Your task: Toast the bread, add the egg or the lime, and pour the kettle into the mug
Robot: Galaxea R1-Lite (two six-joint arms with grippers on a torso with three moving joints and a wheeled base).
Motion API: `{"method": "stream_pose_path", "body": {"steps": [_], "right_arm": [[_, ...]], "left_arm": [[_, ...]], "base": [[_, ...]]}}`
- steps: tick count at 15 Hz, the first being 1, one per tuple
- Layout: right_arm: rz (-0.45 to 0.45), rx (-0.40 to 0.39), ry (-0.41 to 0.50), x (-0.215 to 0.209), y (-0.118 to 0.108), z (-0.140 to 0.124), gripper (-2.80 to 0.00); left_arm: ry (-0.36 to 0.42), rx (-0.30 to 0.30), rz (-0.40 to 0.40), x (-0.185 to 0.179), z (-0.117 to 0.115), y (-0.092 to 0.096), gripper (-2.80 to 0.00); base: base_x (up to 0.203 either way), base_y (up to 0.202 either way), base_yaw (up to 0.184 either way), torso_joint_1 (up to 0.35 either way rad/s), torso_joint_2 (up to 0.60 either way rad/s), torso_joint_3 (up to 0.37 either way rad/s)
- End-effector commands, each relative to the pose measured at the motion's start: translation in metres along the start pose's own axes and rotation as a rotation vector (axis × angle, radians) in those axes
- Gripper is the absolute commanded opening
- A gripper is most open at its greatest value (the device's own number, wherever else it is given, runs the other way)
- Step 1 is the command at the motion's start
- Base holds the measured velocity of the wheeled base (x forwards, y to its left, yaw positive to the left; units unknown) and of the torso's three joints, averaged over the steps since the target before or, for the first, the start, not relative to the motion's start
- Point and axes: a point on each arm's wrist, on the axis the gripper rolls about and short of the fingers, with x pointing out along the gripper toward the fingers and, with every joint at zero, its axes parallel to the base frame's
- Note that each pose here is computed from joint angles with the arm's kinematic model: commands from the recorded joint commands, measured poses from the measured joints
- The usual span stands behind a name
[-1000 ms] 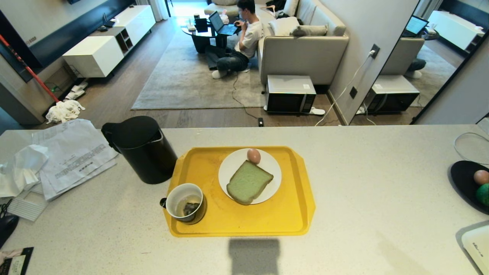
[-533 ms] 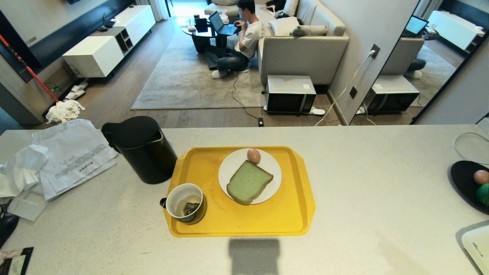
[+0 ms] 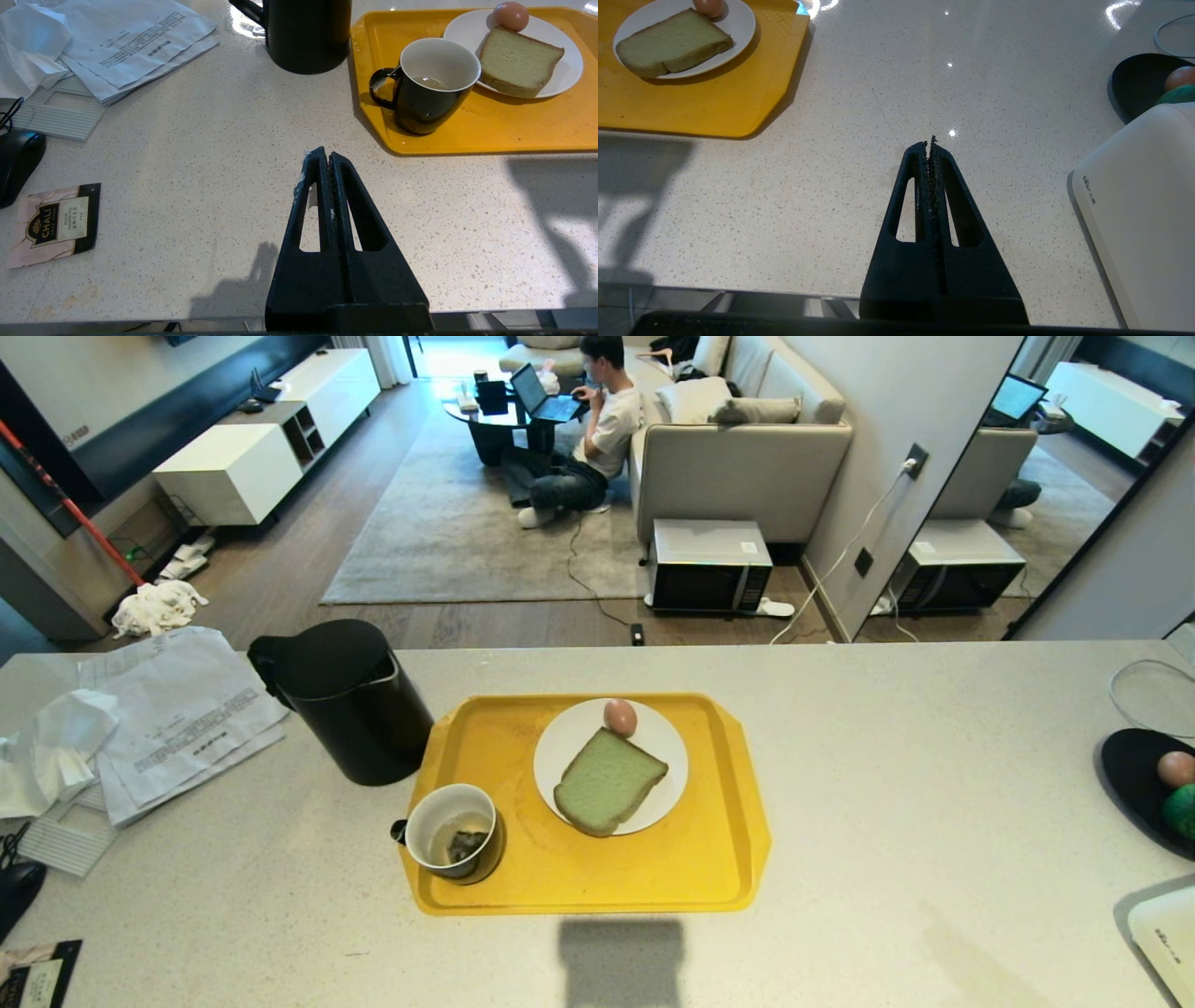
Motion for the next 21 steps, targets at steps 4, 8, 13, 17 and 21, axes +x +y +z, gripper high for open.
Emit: {"method": "stream_pose_path", "body": {"steps": [4, 8, 13, 17, 21], "right_arm": [[0.001, 0.0, 0.002, 0.0001, 0.0, -0.0004, -2.8], [0.001, 0.0, 0.002, 0.0001, 0.0, -0.0004, -2.8], [0.001, 0.0, 0.002, 0.0001, 0.0, -0.0004, -2.8], [0.001, 0.001, 0.002, 0.0001, 0.0, -0.0004, -2.8], [0.001, 0.001, 0.002, 0.0001, 0.0, -0.0004, -2.8]], "left_arm": [[-0.002, 0.0, 0.001, -0.0001, 0.0, 0.0, -2.8], [-0.002, 0.0, 0.001, -0.0001, 0.0, 0.0, -2.8], [-0.002, 0.0, 0.001, -0.0001, 0.0, 0.0, -2.8], [-0.002, -0.001, 0.001, -0.0001, 0.0, 0.0, -2.8], [-0.002, -0.001, 0.001, -0.0001, 0.0, 0.0, -2.8]], "base": [[0.0, 0.0, 0.0, 0.0, 0.0, 0.0], [0.0, 0.0, 0.0, 0.0, 0.0, 0.0], [0.0, 0.0, 0.0, 0.0, 0.0, 0.0], [0.0, 0.0, 0.0, 0.0, 0.0, 0.0], [0.0, 0.0, 0.0, 0.0, 0.0, 0.0]]}}
